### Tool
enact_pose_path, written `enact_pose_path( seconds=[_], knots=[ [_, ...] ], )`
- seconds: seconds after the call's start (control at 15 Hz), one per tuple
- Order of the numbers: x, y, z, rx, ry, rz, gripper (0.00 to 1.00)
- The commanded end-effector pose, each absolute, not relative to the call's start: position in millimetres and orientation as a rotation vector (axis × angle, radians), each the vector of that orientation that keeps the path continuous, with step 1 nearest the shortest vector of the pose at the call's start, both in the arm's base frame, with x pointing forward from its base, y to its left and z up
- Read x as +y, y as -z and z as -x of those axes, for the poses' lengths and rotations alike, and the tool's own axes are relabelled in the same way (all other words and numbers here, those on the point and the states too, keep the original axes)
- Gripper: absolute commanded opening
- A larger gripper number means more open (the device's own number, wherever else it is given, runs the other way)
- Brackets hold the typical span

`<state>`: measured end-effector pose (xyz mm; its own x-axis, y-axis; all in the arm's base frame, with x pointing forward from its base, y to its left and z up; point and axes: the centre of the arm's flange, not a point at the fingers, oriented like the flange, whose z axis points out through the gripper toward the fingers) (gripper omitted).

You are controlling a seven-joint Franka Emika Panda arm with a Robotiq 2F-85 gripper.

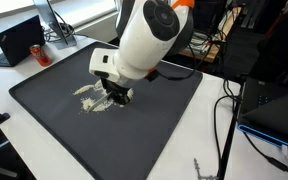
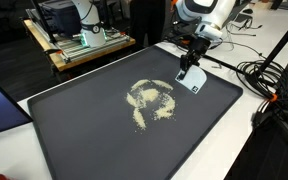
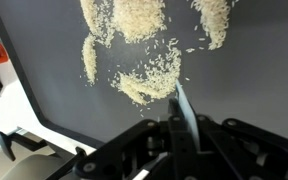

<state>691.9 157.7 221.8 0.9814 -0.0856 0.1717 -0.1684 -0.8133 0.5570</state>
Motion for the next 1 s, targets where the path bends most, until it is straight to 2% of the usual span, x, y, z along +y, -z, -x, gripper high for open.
enact_pose_path(
  seconds=[0.0,0.33,0.93],
  knots=[
    [166,-236,-680,-0.139,-0.115,-2.622,0.01],
    [166,-250,-655,-0.088,-0.061,-2.69,0.01],
    [117,-297,-594,-0.122,-0.104,-2.893,0.01]
  ],
)
